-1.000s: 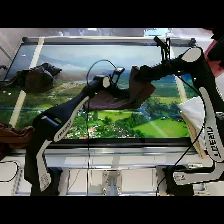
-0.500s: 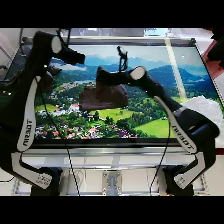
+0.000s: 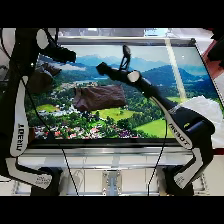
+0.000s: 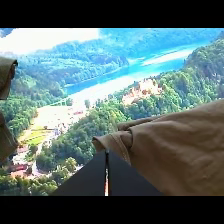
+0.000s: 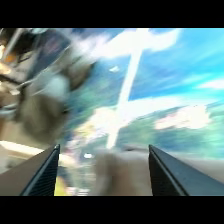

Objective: Fold the shirts.

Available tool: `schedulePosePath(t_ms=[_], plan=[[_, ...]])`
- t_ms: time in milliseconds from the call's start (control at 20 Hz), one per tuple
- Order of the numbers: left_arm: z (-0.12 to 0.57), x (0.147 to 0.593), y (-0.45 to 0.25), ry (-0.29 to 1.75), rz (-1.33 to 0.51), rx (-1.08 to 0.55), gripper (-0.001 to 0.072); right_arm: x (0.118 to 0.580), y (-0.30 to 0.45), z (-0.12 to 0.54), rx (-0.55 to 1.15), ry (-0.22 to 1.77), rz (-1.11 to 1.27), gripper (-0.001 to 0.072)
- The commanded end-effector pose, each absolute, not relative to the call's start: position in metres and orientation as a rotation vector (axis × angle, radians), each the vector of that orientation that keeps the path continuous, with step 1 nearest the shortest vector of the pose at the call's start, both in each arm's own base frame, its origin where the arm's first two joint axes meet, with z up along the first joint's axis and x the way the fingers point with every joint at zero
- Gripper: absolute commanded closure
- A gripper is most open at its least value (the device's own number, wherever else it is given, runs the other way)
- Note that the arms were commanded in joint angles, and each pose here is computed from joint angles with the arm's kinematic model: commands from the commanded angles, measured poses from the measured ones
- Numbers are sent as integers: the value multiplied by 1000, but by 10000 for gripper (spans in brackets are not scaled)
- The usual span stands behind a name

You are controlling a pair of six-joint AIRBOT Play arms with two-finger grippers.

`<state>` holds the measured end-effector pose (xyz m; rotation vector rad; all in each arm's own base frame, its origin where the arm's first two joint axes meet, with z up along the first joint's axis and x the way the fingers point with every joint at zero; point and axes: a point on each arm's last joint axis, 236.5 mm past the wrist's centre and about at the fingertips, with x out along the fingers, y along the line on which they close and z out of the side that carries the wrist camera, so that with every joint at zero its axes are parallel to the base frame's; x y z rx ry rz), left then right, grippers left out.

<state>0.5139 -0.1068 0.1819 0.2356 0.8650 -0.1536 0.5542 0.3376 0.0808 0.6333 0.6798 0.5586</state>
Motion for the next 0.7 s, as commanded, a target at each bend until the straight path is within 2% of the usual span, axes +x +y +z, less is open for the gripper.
schedulePosePath(t_ms=[0,150,250,350,650], plan=[[186,517,-107,843,-159,243,692,553,259,44,614,892,493,117],[190,522,-110,814,-164,238,692,529,213,-12,624,1140,439,99],[191,523,-110,809,-164,238,692,520,202,-39,659,1236,429,95],[191,523,-110,809,-164,238,692,514,208,-61,690,1292,441,15],[191,523,-110,810,-165,237,692,500,242,-96,736,1358,548,15]])
